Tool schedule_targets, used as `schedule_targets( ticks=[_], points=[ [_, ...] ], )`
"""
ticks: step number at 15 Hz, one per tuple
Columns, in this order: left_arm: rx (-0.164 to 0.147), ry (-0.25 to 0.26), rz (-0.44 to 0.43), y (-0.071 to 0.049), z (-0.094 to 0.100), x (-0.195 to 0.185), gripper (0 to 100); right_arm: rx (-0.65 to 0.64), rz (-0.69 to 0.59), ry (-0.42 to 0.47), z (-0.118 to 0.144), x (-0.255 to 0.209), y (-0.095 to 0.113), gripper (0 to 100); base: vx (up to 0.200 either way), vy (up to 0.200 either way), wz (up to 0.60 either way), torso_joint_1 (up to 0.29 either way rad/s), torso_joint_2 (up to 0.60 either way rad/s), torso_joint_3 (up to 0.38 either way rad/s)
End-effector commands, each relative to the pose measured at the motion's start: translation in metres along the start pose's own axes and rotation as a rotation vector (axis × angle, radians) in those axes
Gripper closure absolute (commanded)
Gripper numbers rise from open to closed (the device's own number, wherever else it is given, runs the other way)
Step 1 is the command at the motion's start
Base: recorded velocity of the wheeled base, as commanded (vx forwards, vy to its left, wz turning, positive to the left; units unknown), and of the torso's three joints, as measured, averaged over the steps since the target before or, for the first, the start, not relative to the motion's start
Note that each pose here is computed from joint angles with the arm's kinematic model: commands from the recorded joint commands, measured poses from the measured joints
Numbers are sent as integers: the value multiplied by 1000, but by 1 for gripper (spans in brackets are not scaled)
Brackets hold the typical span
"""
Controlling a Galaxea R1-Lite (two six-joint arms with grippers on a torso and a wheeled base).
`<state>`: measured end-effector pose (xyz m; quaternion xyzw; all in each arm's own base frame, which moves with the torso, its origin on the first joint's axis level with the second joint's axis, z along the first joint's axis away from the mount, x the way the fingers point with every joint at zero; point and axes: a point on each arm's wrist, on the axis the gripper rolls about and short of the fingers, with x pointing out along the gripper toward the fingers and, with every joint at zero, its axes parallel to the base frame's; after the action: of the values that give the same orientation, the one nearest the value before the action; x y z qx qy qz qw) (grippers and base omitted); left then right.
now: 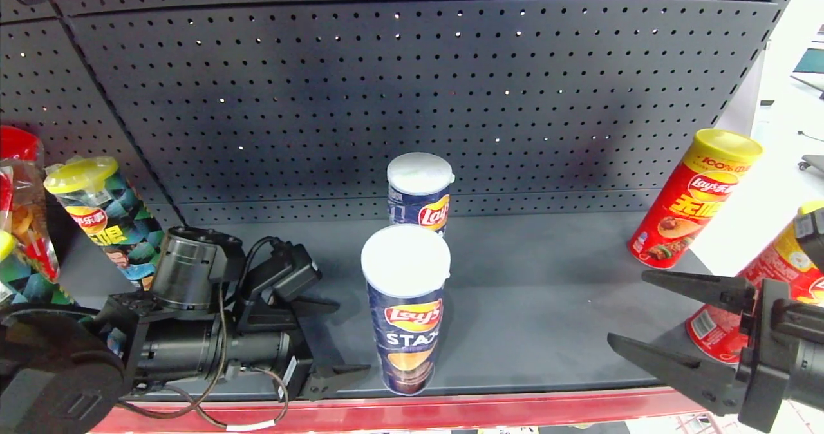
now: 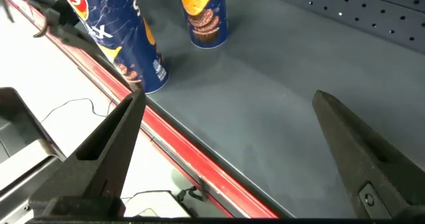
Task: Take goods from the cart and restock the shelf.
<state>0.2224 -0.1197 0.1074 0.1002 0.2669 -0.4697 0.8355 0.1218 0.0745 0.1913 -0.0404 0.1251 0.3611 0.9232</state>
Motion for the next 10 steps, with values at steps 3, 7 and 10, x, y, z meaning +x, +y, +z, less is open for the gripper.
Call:
schedule_targets(
  ticks=[3,7,10],
  points=[
    [1,0,-1,7,5,10,0,-1,-2,-6,1,-1,0,0,0,0,0,0,0,0],
    [3,-4,0,12,10,17,0,-2,-7,-9,-6,-9,2,0,0,0,0,0,0,0],
    [5,-8,1,15,13,22,0,0,-13,-11,-9,-12,2,0,0,0,0,0,0,0]
  ],
)
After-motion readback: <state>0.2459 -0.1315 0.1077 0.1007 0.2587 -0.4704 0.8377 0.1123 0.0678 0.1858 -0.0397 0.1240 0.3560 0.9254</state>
